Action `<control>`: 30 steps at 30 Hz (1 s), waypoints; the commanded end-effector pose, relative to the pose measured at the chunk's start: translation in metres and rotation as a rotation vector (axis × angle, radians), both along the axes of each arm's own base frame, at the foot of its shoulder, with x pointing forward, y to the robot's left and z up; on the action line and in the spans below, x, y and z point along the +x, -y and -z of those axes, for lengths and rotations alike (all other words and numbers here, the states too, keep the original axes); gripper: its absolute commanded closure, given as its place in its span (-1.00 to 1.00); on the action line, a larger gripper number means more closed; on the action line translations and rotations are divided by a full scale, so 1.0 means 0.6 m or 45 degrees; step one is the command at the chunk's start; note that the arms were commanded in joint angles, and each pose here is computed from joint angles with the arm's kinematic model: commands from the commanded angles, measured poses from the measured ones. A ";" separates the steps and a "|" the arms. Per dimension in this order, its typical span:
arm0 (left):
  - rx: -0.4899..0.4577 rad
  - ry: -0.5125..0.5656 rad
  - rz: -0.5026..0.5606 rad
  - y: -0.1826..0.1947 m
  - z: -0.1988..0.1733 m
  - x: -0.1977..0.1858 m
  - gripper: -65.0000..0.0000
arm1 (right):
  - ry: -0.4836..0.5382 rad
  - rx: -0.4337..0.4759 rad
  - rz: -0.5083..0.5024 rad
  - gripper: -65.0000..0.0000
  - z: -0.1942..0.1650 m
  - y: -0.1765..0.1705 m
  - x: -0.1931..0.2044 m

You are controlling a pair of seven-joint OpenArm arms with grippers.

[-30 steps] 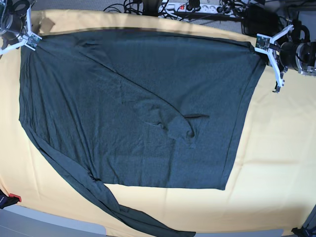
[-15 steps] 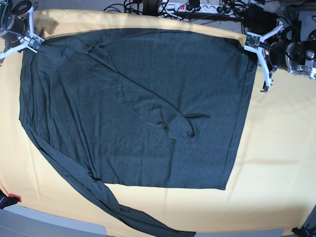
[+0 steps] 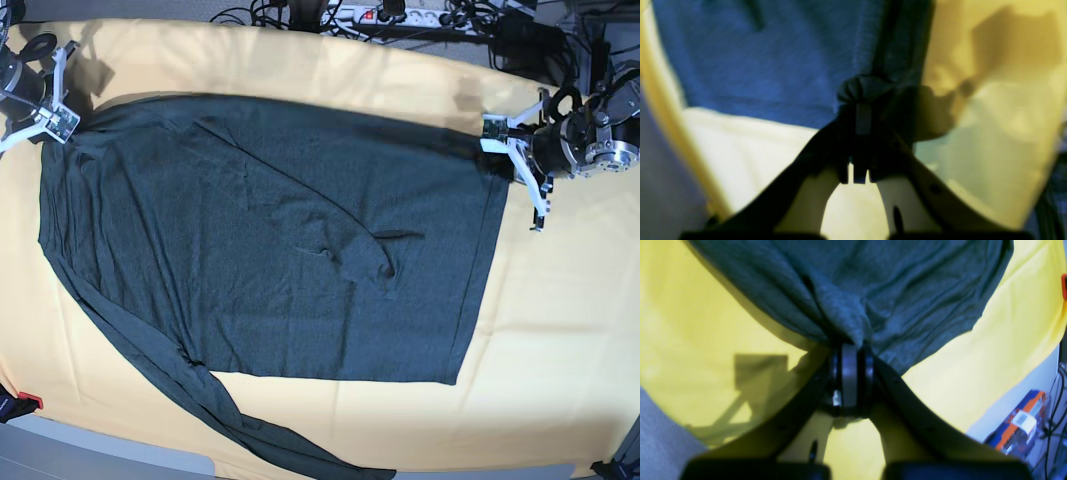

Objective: Fold the T-shirt properly
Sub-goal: 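Lower the edge onto the table and open the left gripper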

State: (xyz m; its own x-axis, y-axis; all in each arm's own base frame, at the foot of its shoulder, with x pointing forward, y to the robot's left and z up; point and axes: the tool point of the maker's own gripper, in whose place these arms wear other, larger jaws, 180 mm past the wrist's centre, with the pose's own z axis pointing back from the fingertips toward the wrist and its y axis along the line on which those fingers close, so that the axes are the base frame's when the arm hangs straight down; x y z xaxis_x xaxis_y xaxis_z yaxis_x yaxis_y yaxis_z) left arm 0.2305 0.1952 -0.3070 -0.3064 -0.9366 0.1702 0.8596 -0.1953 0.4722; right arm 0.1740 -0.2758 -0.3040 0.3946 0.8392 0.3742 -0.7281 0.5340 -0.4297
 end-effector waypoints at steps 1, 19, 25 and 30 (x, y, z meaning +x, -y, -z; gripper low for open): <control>-0.010 0.066 -0.012 -0.002 -0.018 0.017 1.00 | 0.030 0.001 -0.006 1.00 -0.010 0.003 0.012; -0.145 0.530 -0.135 0.008 -0.092 0.105 1.00 | 0.020 0.008 0.007 1.00 -0.001 0.029 0.031; -0.138 0.651 -0.174 -0.002 -0.114 0.124 1.00 | -0.002 0.004 -0.014 1.00 0.001 0.027 0.026; -0.123 0.620 -0.163 -0.002 -0.107 0.120 1.00 | -0.001 0.004 -0.013 1.00 0.001 0.027 0.027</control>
